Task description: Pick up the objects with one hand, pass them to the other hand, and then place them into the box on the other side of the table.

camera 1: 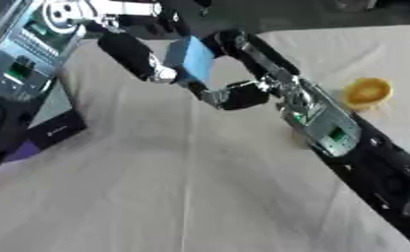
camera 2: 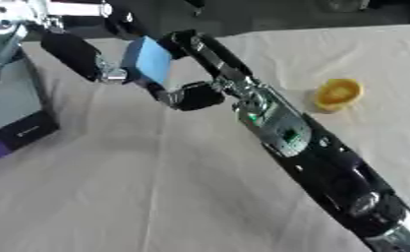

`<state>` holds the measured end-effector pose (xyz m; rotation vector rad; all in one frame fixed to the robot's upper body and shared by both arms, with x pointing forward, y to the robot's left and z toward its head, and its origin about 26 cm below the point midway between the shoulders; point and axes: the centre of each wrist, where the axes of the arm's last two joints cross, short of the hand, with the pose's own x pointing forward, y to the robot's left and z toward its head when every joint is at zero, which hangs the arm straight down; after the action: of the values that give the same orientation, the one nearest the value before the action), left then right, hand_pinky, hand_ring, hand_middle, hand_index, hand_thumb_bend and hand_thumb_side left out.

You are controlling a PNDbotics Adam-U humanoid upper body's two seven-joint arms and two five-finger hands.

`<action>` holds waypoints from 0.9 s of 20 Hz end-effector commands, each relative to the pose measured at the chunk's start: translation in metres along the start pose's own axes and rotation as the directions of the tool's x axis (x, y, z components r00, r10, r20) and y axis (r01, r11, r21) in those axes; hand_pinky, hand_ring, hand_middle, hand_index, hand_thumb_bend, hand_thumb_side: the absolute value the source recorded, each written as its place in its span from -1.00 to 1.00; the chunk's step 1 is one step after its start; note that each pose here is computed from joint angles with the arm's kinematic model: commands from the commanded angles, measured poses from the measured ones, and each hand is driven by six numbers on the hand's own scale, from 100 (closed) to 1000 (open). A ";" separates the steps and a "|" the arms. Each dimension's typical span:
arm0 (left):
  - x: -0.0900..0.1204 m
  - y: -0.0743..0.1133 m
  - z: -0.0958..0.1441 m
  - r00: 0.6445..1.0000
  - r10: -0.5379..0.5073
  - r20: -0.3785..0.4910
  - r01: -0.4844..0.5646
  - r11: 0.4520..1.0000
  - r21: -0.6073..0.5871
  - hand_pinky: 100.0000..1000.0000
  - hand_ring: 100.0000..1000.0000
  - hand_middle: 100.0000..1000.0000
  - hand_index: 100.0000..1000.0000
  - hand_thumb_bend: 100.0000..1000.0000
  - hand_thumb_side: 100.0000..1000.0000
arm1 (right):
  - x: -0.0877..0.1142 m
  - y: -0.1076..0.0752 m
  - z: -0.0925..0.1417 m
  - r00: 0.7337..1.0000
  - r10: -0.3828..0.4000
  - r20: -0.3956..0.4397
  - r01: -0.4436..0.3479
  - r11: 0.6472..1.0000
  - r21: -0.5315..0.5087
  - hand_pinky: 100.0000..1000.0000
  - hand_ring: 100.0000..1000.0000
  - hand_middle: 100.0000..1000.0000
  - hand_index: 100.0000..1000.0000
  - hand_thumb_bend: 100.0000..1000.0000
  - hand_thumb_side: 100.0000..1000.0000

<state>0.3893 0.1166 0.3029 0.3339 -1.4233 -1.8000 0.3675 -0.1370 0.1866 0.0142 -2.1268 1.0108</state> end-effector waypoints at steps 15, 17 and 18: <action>0.001 0.006 0.006 0.999 0.032 0.006 -0.032 0.998 0.045 0.70 0.65 0.38 0.40 -0.94 -0.68 | 0.017 -0.005 -0.008 0.998 0.005 0.059 -0.004 1.000 -0.008 0.53 0.31 0.08 0.20 -0.37 -1.00; 0.003 0.007 0.008 1.000 0.024 0.004 -0.024 0.997 0.073 0.68 0.58 0.30 0.34 -1.00 -0.64 | 0.015 -0.005 -0.007 0.999 0.001 0.054 0.000 1.000 -0.010 0.53 0.32 0.11 0.23 -0.33 -1.00; 0.004 0.007 0.009 1.000 0.019 0.002 -0.019 0.996 0.087 0.67 0.57 0.29 0.33 -1.00 -0.62 | 0.015 -0.005 -0.007 0.999 0.001 0.054 0.000 1.000 -0.011 0.53 0.33 0.12 0.24 -0.32 -0.97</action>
<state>0.3859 0.1142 0.3014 0.3112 -1.4746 -1.7538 0.3681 -0.1367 0.1891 0.0092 -2.1289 0.9978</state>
